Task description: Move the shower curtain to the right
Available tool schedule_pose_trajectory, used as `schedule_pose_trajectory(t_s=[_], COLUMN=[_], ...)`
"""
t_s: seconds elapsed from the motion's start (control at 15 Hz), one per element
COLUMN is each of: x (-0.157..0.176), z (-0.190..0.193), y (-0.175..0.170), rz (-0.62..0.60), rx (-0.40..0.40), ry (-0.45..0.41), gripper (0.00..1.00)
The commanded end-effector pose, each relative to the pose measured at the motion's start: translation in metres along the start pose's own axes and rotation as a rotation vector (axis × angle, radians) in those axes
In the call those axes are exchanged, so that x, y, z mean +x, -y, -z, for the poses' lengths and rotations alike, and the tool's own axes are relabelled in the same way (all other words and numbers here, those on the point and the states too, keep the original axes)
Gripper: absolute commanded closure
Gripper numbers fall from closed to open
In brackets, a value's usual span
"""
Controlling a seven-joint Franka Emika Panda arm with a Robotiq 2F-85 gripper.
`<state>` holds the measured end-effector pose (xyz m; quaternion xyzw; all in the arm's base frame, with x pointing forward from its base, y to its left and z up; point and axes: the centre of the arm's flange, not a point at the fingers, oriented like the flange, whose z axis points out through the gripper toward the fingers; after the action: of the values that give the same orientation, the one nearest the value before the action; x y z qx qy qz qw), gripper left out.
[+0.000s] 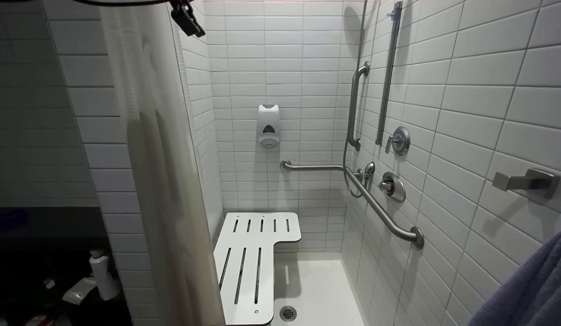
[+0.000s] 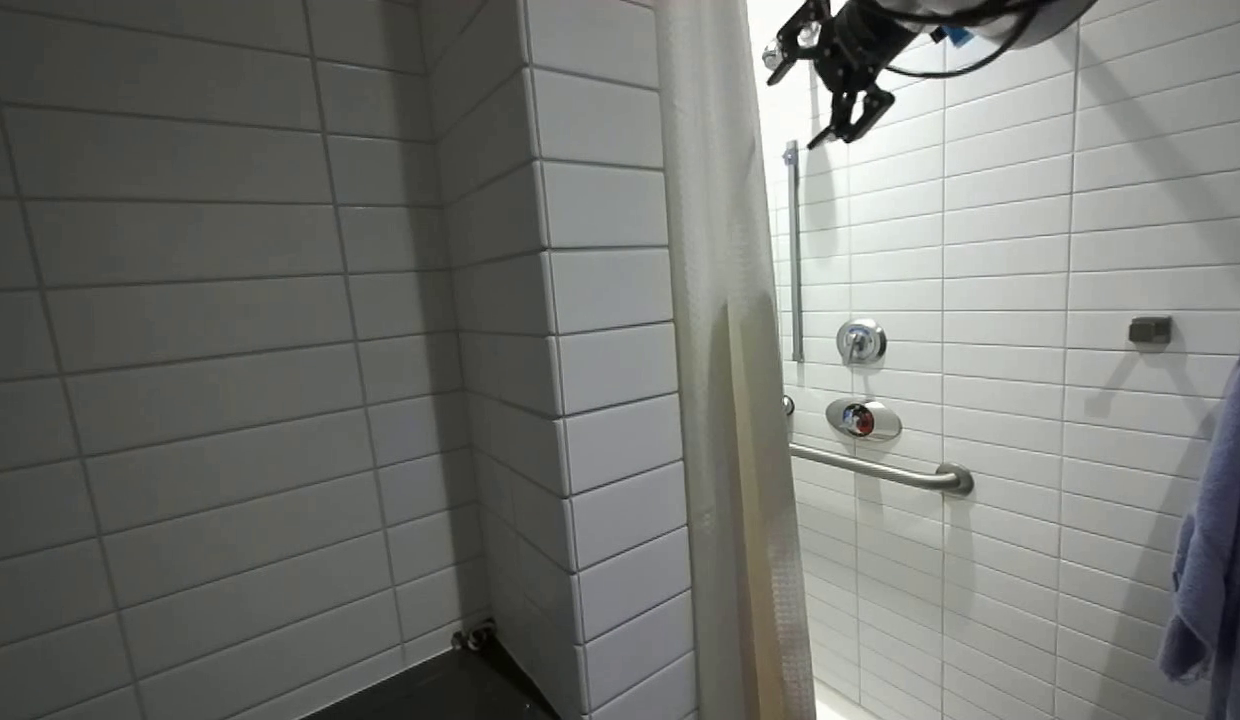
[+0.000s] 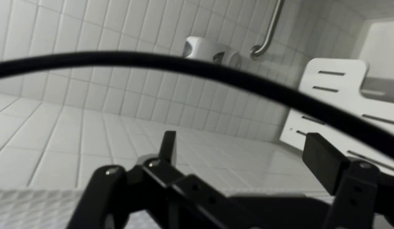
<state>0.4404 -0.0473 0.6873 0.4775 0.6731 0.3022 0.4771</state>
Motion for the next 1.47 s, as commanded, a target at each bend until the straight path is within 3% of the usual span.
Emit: schedule_pose_trajectory(t_s=[0.0,0.07,0.2,0.53,0.73,0.8,0.93,1.2,1.4], x=[-0.011,-0.013,-0.017,-0.014,-0.013,-0.012,-0.014,-0.010,-0.006], z=[0.035,0.011,0.023,0.027,0.029,0.029,0.032,0.032,0.026], y=[-0.010,0.006,0.006,0.005,0.002,0.000,-0.007,-0.017,-0.021], rz=[0.073,0.048,0.063,0.069,0.086,0.100,0.101,0.142,0.211], rx=[0.194,0.122,0.186,0.194,0.093,0.014,-0.063,-0.209,-0.223], ry=[0.052,0.042,0.063,0.061,0.025,-0.010,-0.047,-0.190,-0.287], gripper=[0.00,0.00,0.00,0.00,0.00,0.00,0.00,0.00,0.00])
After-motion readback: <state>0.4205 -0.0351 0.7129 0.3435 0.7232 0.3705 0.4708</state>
